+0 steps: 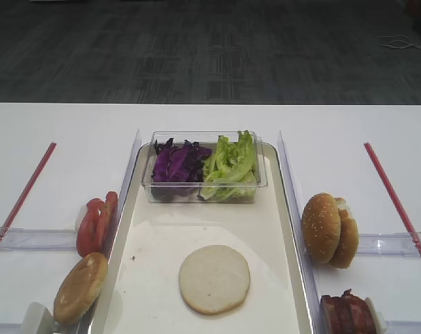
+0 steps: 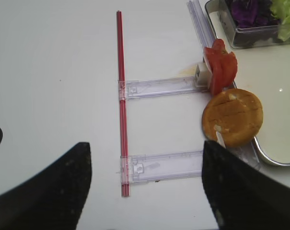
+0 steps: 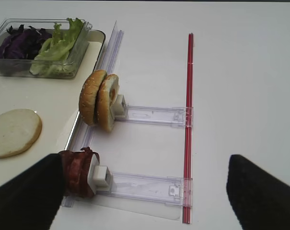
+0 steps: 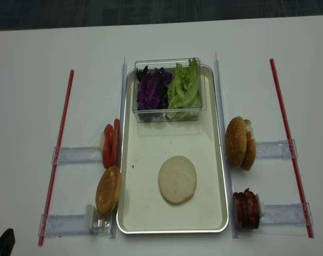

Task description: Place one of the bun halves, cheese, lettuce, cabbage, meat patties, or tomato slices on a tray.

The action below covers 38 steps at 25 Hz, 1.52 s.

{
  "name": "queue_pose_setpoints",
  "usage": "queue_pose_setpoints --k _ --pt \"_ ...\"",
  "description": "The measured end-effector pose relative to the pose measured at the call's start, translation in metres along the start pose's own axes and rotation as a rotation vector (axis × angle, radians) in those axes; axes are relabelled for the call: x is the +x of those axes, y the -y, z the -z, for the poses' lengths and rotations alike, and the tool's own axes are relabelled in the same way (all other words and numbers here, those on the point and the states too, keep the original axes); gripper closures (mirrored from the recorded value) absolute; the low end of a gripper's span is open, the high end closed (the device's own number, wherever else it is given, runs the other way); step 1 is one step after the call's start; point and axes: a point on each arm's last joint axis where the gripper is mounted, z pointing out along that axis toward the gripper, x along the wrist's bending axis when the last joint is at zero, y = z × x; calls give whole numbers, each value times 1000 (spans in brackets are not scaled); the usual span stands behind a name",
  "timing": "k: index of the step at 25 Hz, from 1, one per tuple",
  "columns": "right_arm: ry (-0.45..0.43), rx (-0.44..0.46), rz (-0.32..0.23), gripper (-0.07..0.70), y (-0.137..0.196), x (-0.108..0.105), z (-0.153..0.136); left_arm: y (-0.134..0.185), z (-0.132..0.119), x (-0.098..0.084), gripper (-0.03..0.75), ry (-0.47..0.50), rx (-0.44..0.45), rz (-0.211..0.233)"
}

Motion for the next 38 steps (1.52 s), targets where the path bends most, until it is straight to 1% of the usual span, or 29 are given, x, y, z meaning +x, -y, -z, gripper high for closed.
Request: queue_pose_setpoints --k 7,13,19,25,38 --pt "0 0 3 -40 0 0 0 0 0 0 222 0 0 -1" --pt "-7 0 22 -40 0 1 0 0 0 0 222 0 0 -1" --pt "-11 -1 28 -39 0 1 0 0 0 0 222 0 0 -1" --pt "-21 -2 68 -39 0 2 0 0 0 0 223 0 0 -2" --pt "-23 -2 64 -39 0 2 0 0 0 0 226 0 0 1"
